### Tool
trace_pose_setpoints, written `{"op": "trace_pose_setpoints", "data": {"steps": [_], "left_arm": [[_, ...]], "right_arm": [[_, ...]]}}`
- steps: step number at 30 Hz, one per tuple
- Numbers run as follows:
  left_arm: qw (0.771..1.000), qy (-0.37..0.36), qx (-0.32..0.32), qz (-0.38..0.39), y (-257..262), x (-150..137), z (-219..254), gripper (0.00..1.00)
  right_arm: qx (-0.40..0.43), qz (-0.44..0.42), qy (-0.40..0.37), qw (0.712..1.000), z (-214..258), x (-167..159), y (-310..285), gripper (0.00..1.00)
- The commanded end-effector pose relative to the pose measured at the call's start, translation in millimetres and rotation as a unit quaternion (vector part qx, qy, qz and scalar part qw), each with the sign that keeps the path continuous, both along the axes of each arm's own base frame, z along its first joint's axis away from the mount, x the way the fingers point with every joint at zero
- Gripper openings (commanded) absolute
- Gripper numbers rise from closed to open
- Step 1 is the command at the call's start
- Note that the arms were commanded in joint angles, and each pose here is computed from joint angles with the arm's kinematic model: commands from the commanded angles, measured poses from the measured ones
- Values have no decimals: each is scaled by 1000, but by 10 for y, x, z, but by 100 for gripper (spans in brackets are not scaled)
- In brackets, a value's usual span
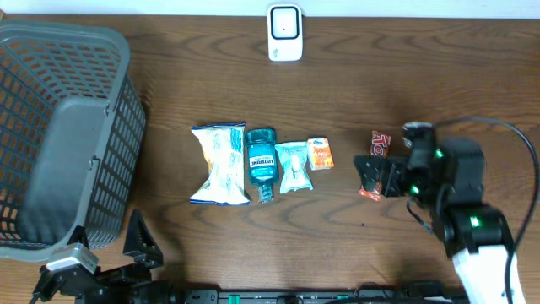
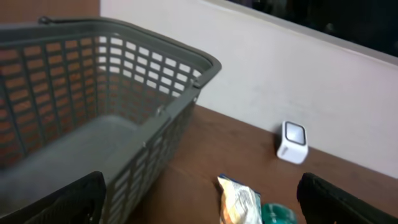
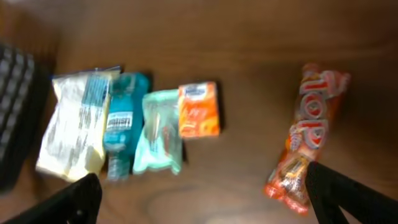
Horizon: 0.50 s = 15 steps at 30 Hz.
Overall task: Scan the item barcode
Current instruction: 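Move the right gripper left toward the small orange item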
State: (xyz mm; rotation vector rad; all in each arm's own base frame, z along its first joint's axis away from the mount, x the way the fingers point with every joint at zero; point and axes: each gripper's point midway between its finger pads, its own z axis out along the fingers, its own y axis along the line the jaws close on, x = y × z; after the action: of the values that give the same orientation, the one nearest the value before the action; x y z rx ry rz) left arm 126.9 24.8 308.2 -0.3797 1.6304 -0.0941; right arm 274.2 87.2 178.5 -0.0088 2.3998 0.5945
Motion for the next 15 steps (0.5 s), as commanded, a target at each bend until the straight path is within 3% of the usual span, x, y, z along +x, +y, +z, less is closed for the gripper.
{"op": "trace_pose_setpoints", "data": {"steps": [1,5,15], "left_arm": [[1000,8,2,16,61,78,-116,98],[999,28,0,16,73,226,-327,98],[994,106,-6,15,81,328,-861,98]], "right_arm": [[25,65,27,997,-83,120,283,99],[37,85,52,994,-318,272,397,99],[-187,-27,5,982,-367,490,340,99]]}}
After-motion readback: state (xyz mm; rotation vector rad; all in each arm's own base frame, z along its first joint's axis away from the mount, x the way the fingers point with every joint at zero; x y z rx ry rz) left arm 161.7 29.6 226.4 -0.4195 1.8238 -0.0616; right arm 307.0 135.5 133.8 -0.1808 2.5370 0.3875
